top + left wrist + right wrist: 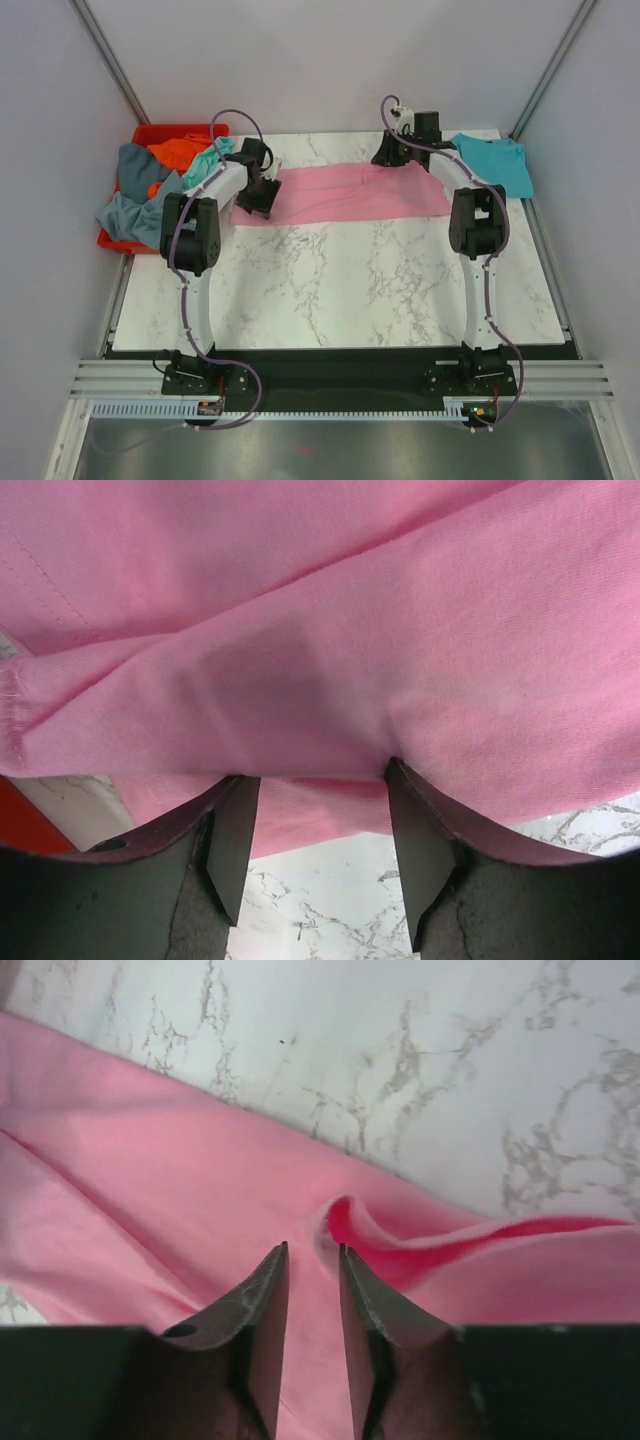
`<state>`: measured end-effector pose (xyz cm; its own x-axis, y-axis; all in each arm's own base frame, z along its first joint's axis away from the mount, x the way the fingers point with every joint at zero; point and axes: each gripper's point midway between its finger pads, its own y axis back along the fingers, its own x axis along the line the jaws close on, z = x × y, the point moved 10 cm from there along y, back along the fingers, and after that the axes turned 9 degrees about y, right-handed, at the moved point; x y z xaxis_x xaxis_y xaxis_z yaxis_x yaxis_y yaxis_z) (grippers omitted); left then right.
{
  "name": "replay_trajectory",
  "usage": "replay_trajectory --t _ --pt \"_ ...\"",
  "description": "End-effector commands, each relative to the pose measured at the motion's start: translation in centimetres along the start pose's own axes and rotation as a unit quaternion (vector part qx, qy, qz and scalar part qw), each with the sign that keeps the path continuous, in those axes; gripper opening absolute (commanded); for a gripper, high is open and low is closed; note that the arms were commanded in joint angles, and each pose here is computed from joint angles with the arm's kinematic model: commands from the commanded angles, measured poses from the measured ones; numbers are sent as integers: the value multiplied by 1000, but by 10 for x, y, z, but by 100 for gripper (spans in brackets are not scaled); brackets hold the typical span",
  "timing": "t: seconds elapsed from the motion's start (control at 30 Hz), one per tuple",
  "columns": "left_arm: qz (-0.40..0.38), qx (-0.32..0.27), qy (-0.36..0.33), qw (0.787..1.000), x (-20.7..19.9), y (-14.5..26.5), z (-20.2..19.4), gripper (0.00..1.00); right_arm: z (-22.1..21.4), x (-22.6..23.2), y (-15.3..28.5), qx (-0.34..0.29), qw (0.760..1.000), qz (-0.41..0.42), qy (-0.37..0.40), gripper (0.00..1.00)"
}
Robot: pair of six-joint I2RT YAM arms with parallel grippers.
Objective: Fold and stack the t-shirts
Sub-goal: Fold the tshirt
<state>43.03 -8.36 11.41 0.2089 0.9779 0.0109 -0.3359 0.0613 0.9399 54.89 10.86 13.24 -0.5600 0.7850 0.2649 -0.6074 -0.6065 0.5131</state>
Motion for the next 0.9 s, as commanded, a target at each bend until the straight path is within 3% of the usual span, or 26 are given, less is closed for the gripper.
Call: replay_trajectory --t 0.0,0.2,0.37,0.6,0.77,0.87 --pt "5 38 -7 999 -9 -9 -19 64 20 16 -14 -35 999 13 19 39" --pt "15 -1 -5 1000 -8 19 -9 68 72 35 25 -92 993 -6 71 54" --pt "18 -63 -9 998 -10 61 11 78 90 47 71 -112 990 -14 79 56" --pt "22 -121 -10 992 -8 101 30 85 42 13 106 -67 995 -69 -12 57" --pt "35 -110 5 993 4 90 29 88 -9 -10 94 1 995 -81 -53 57" --pt "37 -92 16 995 12 76 26 88 -20 -29 96 8 992 -99 -72 56"
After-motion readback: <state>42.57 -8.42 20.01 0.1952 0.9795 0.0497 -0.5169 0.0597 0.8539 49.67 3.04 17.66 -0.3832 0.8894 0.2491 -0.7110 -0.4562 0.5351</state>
